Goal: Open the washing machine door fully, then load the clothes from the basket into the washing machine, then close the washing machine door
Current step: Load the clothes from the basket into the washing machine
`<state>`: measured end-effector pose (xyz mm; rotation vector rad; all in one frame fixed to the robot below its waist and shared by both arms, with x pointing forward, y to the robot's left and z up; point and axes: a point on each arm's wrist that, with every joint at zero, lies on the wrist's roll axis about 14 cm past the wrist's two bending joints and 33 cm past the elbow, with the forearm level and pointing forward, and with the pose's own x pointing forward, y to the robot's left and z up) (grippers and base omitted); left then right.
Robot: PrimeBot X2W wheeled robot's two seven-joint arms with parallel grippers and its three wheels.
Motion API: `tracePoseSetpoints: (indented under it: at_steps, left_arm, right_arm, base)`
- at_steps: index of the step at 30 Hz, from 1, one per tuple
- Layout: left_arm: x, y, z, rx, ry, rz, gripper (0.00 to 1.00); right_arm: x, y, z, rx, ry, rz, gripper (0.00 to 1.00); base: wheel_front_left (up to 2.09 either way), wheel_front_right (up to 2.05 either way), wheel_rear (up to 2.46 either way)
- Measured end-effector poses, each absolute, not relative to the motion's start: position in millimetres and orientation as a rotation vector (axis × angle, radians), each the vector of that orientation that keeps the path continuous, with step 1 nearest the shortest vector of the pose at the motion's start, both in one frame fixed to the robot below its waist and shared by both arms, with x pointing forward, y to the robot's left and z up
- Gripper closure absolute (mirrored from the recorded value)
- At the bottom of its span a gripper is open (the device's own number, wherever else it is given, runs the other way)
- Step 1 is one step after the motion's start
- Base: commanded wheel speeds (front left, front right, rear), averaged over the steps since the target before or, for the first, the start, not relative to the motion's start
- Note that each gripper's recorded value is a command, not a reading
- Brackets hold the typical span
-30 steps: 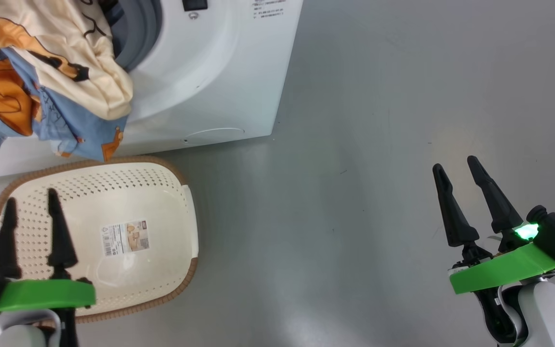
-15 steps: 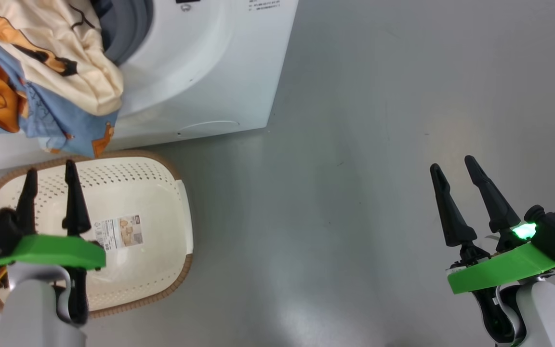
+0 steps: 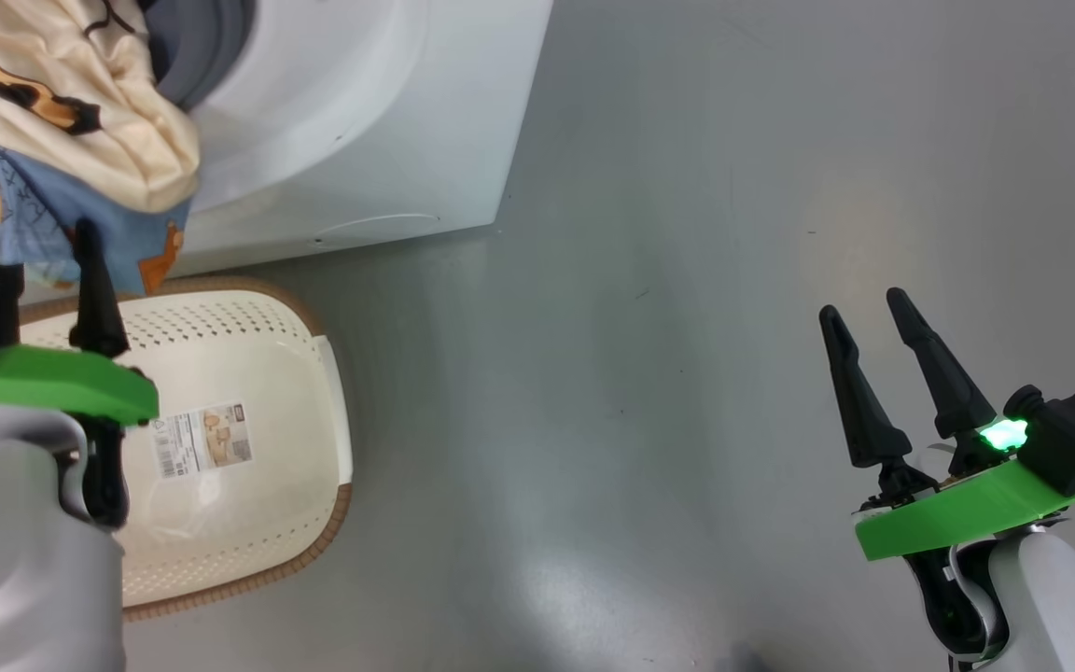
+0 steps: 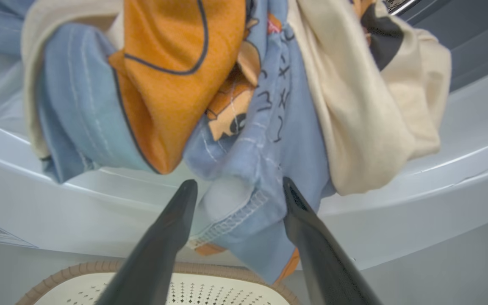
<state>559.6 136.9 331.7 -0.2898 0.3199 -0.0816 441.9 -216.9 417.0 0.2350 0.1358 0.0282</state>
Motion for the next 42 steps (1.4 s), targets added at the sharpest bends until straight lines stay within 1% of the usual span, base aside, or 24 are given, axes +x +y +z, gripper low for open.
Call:
tracePoseSetpoints:
  at_steps: [7,8,9,10,11,12,13,19,27,33,42]
  left_arm:
    - [580,131,340,-0.322,0.299,-0.096,0.0]
    - [581,132,340,-0.321,0.297,-0.097,0.05]
    - [582,132,341,-0.319,0.296,-0.098,0.24]
    - [583,132,341,-0.318,0.297,-0.099,0.59]
    - [584,133,341,-0.32,0.296,-0.1,0.59]
    - [585,133,342,-0.322,0.294,-0.1,0.76]
    - [586,133,343,-0.326,0.291,-0.1,1.0]
    - [587,135,346,-0.351,0.282,-0.09,1.0]
    - [601,158,385,-0.37,0.147,-0.049,1.0]
    - [607,172,392,-0.341,0.122,-0.034,1.0]
    - [648,172,435,-0.283,0.016,-0.067,1.0]
  right_arm:
    - [440,-219,415,0.231,0.144,0.021,0.0]
    - [440,-220,415,0.231,0.145,0.02,0.0]
    - [439,-220,415,0.23,0.145,0.019,0.0]
    - [439,-220,415,0.23,0.145,0.018,0.0]
    - [439,-220,415,0.23,0.145,0.018,0.0]
    - [439,-220,414,0.23,0.145,0.018,0.0]
    - [439,-220,414,0.23,0.146,0.018,0.0]
    - [441,-219,414,0.234,0.144,0.02,0.0]
    - [444,-214,414,0.245,0.138,0.03,0.0]
    - [444,-213,415,0.245,0.139,0.034,0.0]
    - [439,-217,415,0.24,0.142,0.018,0.0]
  base:
    - [0.0,0.0,0.0]
    - [0.0,0.0,0.0]
    - [0.0,0.0,0.0]
    - [0.0,0.0,0.0]
    - [0.0,0.0,0.0]
    - [0.0,0.0,0.0]
    - [0.0,0.0,0.0]
    - [0.0,0.0,0.0]
    - [0.0,0.0,0.0]
    - [0.0,0.0,0.0]
    - [0.0,0.0,0.0]
